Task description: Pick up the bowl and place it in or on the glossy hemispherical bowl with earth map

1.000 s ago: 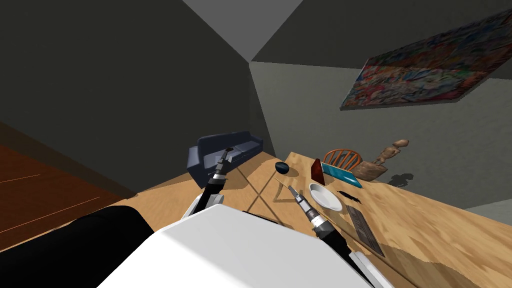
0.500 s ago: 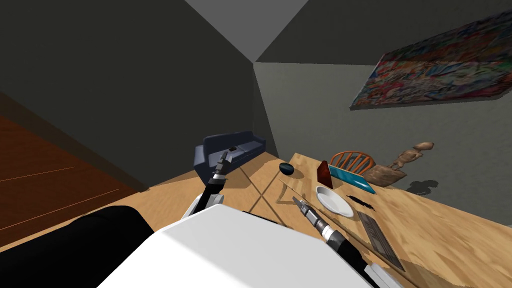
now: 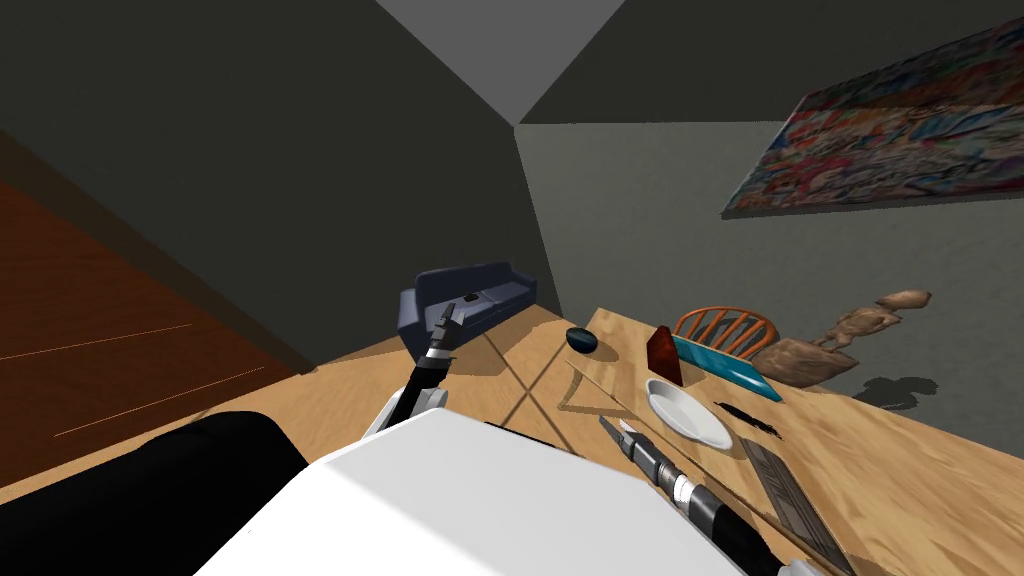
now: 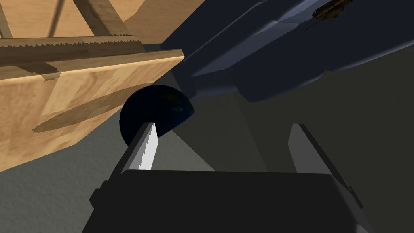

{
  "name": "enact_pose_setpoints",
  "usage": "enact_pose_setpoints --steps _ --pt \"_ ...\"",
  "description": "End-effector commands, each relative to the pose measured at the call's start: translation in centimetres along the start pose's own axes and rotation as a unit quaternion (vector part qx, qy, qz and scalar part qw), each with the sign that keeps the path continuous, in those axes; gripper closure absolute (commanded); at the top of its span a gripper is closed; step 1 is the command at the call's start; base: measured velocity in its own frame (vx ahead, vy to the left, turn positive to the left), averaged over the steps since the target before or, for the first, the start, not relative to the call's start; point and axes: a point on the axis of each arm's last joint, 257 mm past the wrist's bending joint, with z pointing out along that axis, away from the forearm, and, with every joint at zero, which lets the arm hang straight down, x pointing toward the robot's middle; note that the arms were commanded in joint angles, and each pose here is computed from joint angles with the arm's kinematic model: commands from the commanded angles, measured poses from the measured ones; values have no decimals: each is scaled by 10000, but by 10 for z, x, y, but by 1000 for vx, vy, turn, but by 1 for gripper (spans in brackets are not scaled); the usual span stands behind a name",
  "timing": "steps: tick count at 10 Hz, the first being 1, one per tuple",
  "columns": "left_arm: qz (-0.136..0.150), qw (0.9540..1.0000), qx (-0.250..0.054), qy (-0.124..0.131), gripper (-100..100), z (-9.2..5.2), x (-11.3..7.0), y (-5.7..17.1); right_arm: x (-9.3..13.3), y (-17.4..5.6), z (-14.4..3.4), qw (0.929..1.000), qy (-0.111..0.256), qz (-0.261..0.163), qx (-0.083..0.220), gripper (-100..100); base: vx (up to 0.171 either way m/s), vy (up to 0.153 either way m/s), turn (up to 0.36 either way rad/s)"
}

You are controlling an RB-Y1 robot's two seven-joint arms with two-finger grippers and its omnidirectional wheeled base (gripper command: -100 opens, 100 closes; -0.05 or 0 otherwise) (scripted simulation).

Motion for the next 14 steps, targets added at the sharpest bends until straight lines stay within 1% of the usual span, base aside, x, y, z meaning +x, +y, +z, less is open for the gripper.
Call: enact_pose_setpoints --steps 1,2,3,4,5,7,8,9,10,11,12,13,14 --pt "0 10000 0 0 0 0 0 0 3 -11 -3 9999 79 -63 76 -100 6 14 -13" --pt "0 10000 0 0 0 0 0 0 13 -32 -16 9982 371 -420 231 -100 13 34 94" --pt "0 10000 0 0 0 0 0 0 16 -39 -18 9979 408 -407 302 -100 7 37 71" --pt "0 10000 0 0 0 0 0 0 27 -66 -35 9934 718 -726 519 -100 17 62 107" --pt "0 10000 0 0 0 0 0 0 35 -82 -46 9884 947 -1008 623 -100 29 77 168" --pt "0 10000 0 0 0 0 0 0 35 -94 -54 9862 1036 -1065 735 -100 15 36 6" --pt "0 10000 0 0 0 0 0 0 39 -116 -71 9777 1308 -1382 890 -100 17 28 92" --pt "0 10000 0 0 0 0 0 0 41 -121 -74 9770 1333 -1373 938 -100 20 24 63" --pt "0 10000 0 0 0 0 0 0 44 -141 -91 9670 1588 -1675 1075 -100 24 37 92" --pt "0 10000 0 0 0 0 0 0 45 -146 -95 9661 1617 -1665 1130 -100 23 29 38" --pt "1 10000 0 0 0 0 0 0 48 -169 -116 9538 1885 -1937 1311 -100 40 38 92" --pt "0 10000 0 0 0 0 0 0 47 -184 -131 9422 2098 -2203 1406 -100 51 47 108" --pt "0 10000 0 0 0 0 0 0 49 -190 -136 9407 2134 -2190 1474 -100 41 29 49"
